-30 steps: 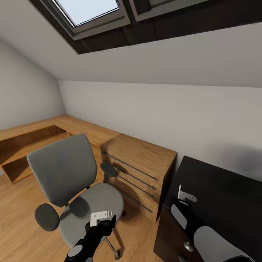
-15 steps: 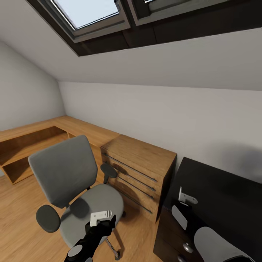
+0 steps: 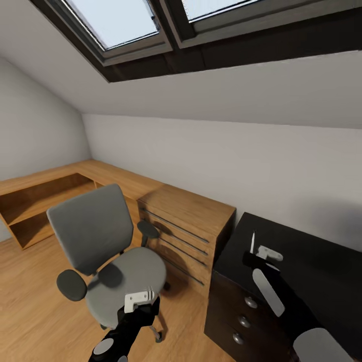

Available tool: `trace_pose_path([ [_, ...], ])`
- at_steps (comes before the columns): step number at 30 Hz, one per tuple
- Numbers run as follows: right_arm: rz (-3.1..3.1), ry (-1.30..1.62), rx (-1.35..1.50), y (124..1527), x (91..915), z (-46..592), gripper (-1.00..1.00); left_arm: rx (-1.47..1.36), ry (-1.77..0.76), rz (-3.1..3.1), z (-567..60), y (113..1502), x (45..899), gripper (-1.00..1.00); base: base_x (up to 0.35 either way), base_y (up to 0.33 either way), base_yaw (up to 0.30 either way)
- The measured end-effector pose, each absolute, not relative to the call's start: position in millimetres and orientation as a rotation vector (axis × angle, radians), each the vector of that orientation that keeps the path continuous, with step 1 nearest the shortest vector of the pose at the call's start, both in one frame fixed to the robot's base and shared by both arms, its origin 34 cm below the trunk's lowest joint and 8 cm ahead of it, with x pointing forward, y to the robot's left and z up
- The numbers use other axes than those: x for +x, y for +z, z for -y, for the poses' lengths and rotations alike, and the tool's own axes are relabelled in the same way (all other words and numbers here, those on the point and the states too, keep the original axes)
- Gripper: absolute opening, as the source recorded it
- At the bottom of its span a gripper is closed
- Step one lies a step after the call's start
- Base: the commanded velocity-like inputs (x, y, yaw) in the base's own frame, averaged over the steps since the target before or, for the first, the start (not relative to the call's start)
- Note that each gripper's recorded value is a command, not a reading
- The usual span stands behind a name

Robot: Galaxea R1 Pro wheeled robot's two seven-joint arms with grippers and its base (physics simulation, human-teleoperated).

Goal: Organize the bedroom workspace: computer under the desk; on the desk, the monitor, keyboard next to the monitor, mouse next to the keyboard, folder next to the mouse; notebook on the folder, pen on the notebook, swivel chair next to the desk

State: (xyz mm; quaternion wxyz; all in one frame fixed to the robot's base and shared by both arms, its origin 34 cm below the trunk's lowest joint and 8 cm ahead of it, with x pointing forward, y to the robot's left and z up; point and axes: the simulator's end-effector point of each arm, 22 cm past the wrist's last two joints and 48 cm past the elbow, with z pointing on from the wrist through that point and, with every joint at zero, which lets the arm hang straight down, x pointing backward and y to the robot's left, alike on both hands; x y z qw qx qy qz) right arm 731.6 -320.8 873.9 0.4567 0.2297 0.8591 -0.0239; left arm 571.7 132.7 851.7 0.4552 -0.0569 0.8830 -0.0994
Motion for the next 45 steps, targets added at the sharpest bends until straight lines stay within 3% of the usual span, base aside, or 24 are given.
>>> trace_pose_path([
  [8,-2.054,-0.001,0.65,932,706,319,-1.0,-0.143,-0.243,-2.177,-134,862,570,1.0,-0.078,-0.04,0.0],
  [31,-2.048,-0.063,0.74,933,692,336,-1.0,-0.146,-0.238,-2.177,-137,865,570,1.0,-0.013,0.014,-0.069],
  [45,-2.005,-0.124,0.973,917,676,407,-1.0,-0.145,-0.238,-2.177,-136,866,570,1.0,-0.005,0.004,-0.26],
])
